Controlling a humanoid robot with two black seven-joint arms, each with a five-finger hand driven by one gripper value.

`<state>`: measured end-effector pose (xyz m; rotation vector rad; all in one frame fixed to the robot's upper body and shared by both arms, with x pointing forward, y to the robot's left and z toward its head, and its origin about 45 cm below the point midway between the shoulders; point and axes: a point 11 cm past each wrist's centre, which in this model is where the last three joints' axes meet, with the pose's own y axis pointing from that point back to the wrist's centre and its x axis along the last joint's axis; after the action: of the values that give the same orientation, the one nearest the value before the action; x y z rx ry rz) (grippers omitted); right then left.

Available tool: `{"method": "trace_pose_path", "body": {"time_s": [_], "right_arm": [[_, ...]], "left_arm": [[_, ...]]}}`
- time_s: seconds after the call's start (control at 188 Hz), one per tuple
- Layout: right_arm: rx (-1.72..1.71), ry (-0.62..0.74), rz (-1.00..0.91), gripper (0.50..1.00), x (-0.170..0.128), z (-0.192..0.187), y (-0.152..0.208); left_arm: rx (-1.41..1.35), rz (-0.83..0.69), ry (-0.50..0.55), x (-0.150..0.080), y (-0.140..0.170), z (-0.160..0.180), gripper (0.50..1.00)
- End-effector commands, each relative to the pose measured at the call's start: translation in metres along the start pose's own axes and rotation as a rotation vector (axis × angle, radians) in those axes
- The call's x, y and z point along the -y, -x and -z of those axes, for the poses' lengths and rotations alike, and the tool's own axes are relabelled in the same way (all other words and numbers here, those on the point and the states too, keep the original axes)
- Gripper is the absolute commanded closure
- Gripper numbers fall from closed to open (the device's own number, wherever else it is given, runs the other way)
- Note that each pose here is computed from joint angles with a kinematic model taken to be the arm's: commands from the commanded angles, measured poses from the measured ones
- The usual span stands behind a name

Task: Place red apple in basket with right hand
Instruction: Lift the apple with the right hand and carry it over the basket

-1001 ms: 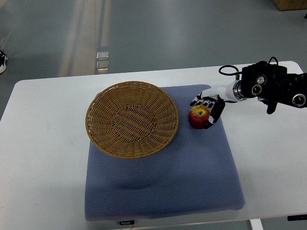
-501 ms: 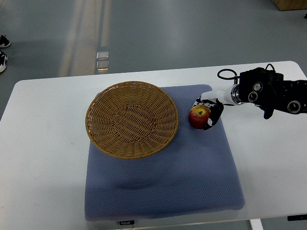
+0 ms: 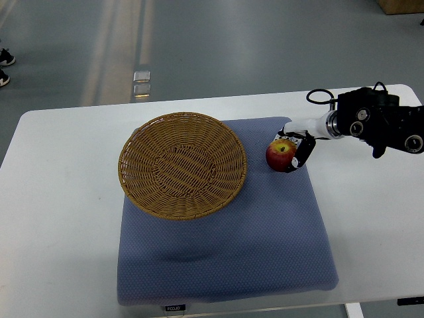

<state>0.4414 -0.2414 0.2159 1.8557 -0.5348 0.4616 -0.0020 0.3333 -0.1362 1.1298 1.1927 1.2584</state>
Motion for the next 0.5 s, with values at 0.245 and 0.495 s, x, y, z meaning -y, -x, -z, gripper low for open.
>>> {"method": "trace_pose_path", "body": {"time_s": [0.245, 0.495], "right_arm": [[-0.118, -0.039, -0.049, 0.889, -0.074, 0.038, -0.078], [-0.245, -0.077, -0.061, 0.887, -0.110, 0.090, -0.097]], "left_arm": [[0.000, 0.001, 0.000, 0.000, 0.000, 0.000, 0.500], [0.000, 0.001, 0.000, 0.000, 0.000, 0.000, 0.500]]}}
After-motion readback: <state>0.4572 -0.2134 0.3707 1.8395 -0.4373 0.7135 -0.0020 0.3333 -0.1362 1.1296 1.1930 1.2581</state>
